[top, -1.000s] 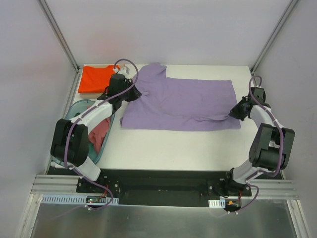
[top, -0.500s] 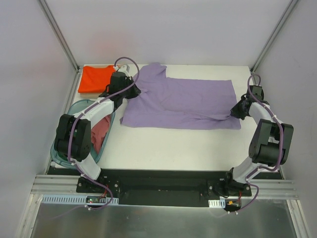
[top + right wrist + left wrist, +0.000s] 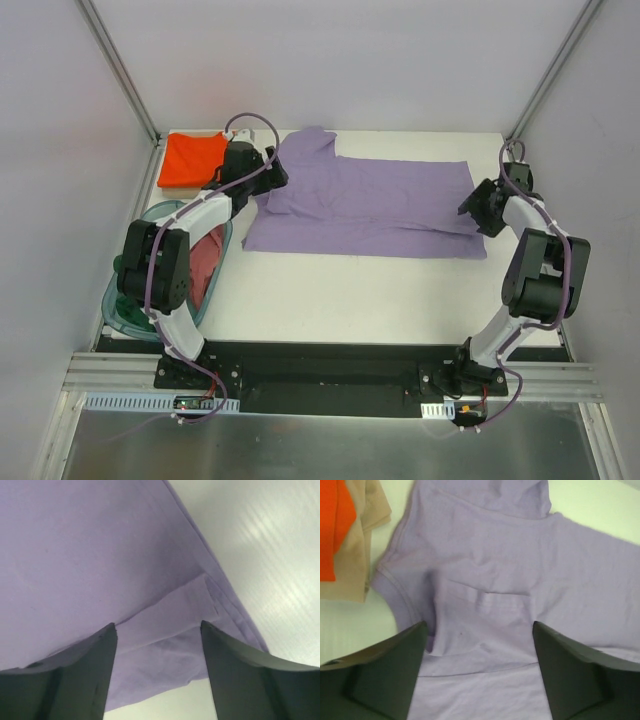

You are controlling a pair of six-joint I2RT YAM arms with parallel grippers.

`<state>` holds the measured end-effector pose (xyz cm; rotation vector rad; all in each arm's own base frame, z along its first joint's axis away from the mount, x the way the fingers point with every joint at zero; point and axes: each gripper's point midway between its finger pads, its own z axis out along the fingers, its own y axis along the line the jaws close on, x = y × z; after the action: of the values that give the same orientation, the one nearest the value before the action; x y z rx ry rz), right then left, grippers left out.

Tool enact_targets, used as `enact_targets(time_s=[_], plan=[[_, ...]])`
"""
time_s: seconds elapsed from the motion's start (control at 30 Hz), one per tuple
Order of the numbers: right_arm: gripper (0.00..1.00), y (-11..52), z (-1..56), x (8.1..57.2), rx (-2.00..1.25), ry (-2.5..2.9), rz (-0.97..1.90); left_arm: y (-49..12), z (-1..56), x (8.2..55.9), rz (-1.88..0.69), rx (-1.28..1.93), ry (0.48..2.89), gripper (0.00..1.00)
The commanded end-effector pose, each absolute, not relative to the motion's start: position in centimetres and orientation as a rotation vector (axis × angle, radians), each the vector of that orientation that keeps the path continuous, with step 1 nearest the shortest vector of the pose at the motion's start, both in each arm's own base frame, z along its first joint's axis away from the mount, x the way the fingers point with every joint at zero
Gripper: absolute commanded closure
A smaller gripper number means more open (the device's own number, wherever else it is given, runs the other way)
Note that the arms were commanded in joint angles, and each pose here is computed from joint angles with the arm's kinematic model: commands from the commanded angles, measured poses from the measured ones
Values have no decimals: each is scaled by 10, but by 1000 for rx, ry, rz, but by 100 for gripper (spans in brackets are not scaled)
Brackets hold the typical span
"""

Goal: Fold and stack the t-shirts
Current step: Fold the flattened tshirt in 1/3 of the way

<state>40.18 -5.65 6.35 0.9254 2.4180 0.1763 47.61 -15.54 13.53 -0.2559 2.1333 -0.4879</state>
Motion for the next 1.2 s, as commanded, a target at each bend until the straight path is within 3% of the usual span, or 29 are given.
enact_targets(time_s=[0.0,0.07,0.27,0.5,0.77,0.97,1.17], plan=[[18,-62,109,413,783,2348,120,-146,169,488,-461,-287,2065,1],[4,-56,116,403,728,2365,110,-153,181,483,-517,-265,2051,1],[4,-9,96,370,599,2495,204,-192,181,447,-781,-190,2115,1],[4,44,66,372,378,2614,250,-203,119,417,-860,-236,2285,1],[4,35,46,429,431,2654,150,-196,63,409,-786,-303,2425,1],[4,16,82,484,406,2519,20,-180,49,403,-664,-318,2466,1],[4,1,86,461,378,2570,-99,-176,41,398,-632,-324,2498,1]])
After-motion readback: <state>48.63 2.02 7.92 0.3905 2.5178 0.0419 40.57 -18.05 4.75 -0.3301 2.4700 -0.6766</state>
